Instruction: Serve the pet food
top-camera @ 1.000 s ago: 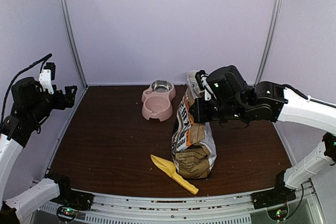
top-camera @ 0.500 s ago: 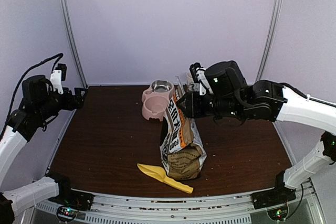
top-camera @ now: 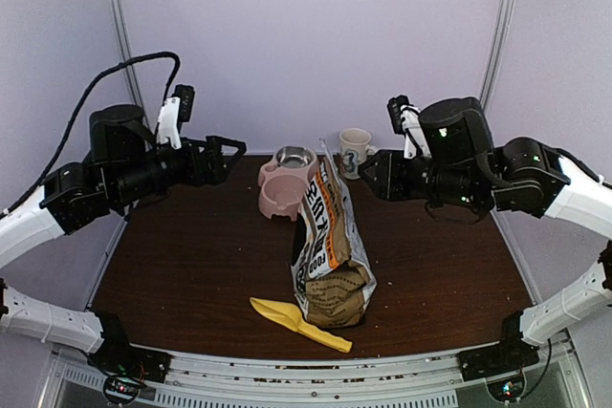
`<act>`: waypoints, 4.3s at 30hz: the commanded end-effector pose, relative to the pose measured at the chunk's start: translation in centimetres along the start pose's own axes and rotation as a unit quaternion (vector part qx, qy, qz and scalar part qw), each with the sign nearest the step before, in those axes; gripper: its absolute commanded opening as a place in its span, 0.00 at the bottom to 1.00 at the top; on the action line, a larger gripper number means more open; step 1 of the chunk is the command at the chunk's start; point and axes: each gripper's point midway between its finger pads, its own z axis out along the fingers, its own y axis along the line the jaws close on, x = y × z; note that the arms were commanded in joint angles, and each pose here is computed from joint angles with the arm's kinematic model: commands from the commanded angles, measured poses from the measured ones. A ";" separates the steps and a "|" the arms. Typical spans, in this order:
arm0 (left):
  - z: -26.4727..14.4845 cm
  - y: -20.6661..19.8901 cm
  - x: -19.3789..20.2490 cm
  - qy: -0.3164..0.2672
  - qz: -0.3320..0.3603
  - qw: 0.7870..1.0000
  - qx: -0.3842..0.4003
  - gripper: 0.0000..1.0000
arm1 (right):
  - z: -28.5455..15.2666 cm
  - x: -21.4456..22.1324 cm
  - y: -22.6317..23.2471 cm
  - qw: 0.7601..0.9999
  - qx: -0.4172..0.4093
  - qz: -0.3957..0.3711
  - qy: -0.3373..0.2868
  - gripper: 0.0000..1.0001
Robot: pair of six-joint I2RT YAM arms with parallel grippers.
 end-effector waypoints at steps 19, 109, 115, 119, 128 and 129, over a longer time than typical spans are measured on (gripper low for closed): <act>2.2 -4.8 -1.3 -0.035 -0.051 0.997 0.051 0.95 | 4.4 -0.8 1.8 0.995 0.073 -0.050 0.041 0.15; 11.1 -12.3 4.1 0.111 -0.182 0.941 0.263 0.63 | 2.9 0.8 3.1 0.984 -0.166 0.061 0.016 0.00; 11.6 -12.4 4.6 0.129 -0.183 0.936 0.270 0.59 | 3.0 1.1 2.9 0.985 -0.166 0.053 0.021 0.00; 11.9 -12.7 4.7 0.138 -0.181 0.933 0.279 0.59 | 3.0 1.2 2.8 0.985 -0.165 0.043 0.025 0.00; 12.5 -13.2 5.4 0.159 -0.181 0.925 0.294 0.48 | 2.9 1.3 2.4 0.986 -0.158 0.037 0.027 0.00; 12.6 -13.3 5.5 0.161 -0.181 0.924 0.295 0.46 | 2.8 1.2 2.3 0.987 -0.156 0.037 0.026 0.00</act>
